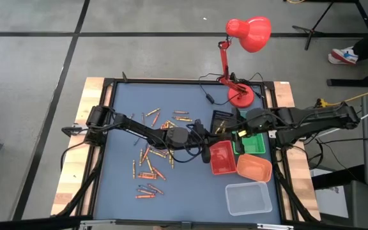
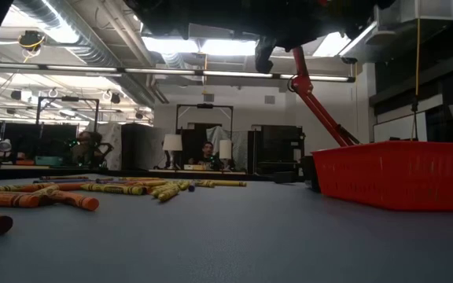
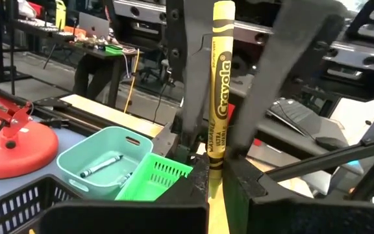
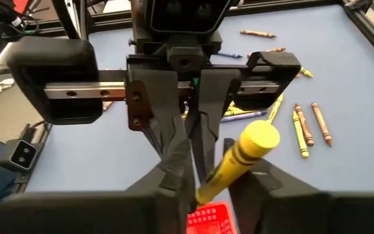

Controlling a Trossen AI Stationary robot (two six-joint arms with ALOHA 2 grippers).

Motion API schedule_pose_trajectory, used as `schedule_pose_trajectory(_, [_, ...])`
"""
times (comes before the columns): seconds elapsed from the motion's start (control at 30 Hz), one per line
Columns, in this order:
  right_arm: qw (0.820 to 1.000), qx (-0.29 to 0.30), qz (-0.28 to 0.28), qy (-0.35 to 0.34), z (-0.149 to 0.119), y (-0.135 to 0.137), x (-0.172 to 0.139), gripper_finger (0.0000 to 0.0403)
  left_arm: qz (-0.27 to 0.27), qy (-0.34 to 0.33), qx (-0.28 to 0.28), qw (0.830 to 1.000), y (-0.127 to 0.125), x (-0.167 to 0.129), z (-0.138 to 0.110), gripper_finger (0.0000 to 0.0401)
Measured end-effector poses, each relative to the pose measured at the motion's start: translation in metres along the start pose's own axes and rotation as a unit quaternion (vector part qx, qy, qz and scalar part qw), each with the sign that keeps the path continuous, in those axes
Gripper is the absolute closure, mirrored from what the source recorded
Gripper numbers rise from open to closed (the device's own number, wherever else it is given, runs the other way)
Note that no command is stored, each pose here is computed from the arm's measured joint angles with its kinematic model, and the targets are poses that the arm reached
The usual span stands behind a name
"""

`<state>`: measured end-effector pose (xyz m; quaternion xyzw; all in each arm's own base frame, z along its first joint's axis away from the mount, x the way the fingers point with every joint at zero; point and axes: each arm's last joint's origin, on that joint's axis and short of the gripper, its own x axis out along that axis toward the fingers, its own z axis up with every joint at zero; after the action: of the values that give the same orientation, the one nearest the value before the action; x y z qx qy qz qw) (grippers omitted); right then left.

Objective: Sort crayons
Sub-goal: Put the yellow green crayon into the green basket

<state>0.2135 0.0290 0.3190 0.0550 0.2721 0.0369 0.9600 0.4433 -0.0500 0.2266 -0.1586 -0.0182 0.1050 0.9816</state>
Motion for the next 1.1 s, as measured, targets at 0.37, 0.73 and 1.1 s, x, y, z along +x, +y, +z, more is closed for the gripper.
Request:
schedule_pose_trajectory(0.37, [1.0, -0.005, 0.003, 0.013, -0.003, 0.0, -0.001, 0.0367, 0.001, 0.002, 0.033, 0.999, 0.0, 0.0, 0.0, 0.0354])
schedule_pose_trajectory(0.73, [0.983, -0.003, -0.024, 0.181, -0.034, -0.005, -0.007, 0.0386, 0.001, 0.051, 0.05, 0.997, 0.003, -0.001, -0.009, 0.0313])
schedule_pose_trajectory(1.1, [0.935, 0.007, -0.056, 0.35, -0.063, -0.01, -0.025, 0.0364, 0.019, 0.106, 0.07, 0.992, 0.008, -0.002, -0.019, 0.0313])
